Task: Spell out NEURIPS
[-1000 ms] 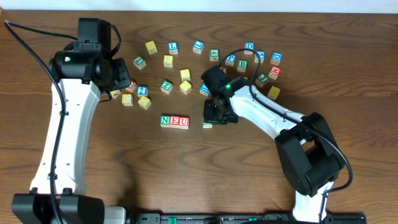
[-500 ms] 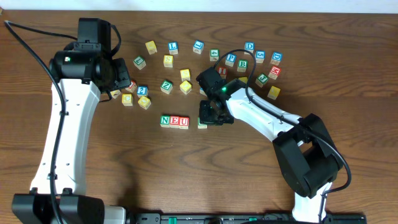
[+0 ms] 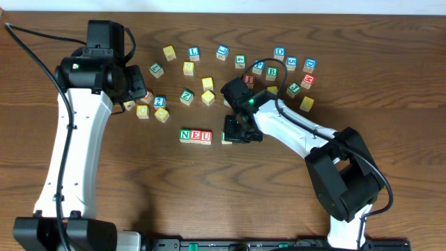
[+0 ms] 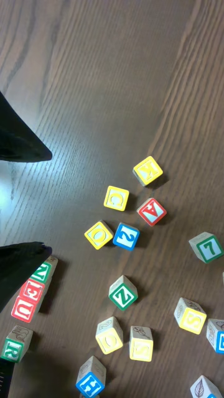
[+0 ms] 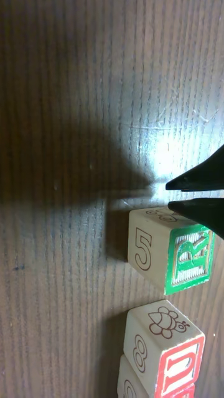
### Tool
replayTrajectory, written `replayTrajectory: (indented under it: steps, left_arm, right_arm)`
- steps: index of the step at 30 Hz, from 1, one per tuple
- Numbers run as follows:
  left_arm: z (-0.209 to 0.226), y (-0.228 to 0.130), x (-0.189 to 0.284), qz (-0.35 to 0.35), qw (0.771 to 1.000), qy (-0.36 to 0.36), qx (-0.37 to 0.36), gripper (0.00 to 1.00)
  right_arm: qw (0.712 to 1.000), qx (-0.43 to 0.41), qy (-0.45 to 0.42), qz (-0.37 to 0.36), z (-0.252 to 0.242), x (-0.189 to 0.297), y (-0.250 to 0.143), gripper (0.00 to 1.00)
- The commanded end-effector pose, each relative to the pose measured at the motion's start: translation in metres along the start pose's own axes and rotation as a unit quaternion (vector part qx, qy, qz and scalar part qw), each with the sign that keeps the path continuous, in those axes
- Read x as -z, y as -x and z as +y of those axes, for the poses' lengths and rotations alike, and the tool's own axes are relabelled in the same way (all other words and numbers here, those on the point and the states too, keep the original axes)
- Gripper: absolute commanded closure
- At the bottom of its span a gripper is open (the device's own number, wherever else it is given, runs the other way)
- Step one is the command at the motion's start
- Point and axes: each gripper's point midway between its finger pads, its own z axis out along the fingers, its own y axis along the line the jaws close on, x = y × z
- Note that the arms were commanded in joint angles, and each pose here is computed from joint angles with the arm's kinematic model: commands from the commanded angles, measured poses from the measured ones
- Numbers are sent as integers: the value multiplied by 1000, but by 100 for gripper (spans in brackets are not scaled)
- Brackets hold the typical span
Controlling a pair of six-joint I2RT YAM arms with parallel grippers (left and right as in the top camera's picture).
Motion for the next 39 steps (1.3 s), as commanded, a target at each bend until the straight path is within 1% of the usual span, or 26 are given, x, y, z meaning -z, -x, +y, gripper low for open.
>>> replayTrajectory:
  steps: [1,8,39]
  left_arm:
    - [3,2,6,-8,1000,3,-5,58]
    - [3,2,6,-8,1000,3,-4,58]
    - [3,1,4,-4,1000,4,-5,58]
  right_arm:
    - [1000,-4,-1,10,1,-7,-6,99]
    - [1000,-6,4,22,1,-15,-8,99]
    - [999,20,30,5,25,-18,-8,99]
